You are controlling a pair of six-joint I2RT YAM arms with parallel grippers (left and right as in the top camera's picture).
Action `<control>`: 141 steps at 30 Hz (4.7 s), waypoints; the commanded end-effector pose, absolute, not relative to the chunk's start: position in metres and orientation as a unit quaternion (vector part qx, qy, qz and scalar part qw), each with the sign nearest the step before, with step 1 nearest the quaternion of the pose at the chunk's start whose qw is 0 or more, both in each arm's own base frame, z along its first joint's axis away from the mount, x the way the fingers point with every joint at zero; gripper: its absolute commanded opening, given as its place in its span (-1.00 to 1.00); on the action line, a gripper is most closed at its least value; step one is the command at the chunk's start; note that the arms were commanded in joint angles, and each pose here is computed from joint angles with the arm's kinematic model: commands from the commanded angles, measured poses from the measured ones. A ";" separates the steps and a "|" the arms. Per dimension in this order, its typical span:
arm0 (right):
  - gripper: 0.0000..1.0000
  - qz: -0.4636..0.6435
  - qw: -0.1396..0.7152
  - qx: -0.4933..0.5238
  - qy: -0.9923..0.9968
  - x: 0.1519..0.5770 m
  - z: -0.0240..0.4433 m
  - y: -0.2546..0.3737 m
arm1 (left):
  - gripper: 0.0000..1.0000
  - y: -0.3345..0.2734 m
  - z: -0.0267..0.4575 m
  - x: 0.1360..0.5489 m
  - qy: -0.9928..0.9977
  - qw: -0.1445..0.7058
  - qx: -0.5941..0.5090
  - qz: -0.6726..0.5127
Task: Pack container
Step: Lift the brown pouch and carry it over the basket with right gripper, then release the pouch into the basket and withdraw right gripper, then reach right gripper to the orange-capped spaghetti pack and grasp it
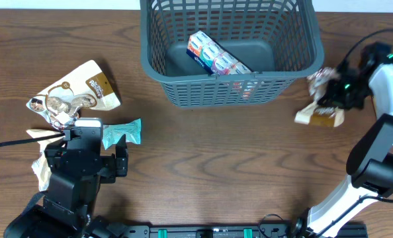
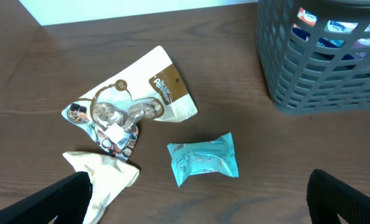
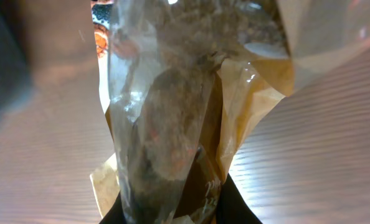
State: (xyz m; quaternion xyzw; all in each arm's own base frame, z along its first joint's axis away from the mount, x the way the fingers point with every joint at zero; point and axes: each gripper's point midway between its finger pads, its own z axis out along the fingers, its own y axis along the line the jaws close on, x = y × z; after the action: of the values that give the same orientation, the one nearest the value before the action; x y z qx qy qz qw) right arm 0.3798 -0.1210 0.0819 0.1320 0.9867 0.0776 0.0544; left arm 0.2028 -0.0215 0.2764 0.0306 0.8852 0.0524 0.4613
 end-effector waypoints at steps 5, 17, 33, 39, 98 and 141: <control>-0.98 0.048 0.160 0.172 0.971 0.414 0.187 -0.159 | 0.97 -0.019 0.282 0.202 0.882 0.467 0.026 0.055; -0.97 0.100 0.406 0.085 0.905 0.421 0.403 -0.103 | 0.97 -0.019 0.282 0.202 0.882 0.467 0.026 0.055; -0.97 0.178 0.446 -0.214 0.851 0.406 0.448 0.113 | 0.97 -0.019 0.282 0.202 0.882 0.467 0.026 0.055; -0.97 0.093 0.374 -0.259 0.886 0.428 0.384 0.138 | 0.97 -0.019 0.282 0.202 0.882 0.467 0.026 0.055; 0.98 -0.208 0.446 0.095 0.865 0.409 0.458 -0.135 | 0.97 -0.019 0.282 0.202 0.882 0.467 0.026 0.055; 0.99 -0.081 0.141 0.048 0.986 0.361 0.135 -0.328 | 0.97 -0.019 0.282 0.202 0.882 0.467 0.026 0.055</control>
State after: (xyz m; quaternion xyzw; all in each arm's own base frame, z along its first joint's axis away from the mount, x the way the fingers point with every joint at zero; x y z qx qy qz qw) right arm 0.3523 -0.3308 0.1410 0.0396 0.9863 -0.1021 0.1237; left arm 0.2028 -0.0215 0.2764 0.0306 0.8852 0.0524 0.4613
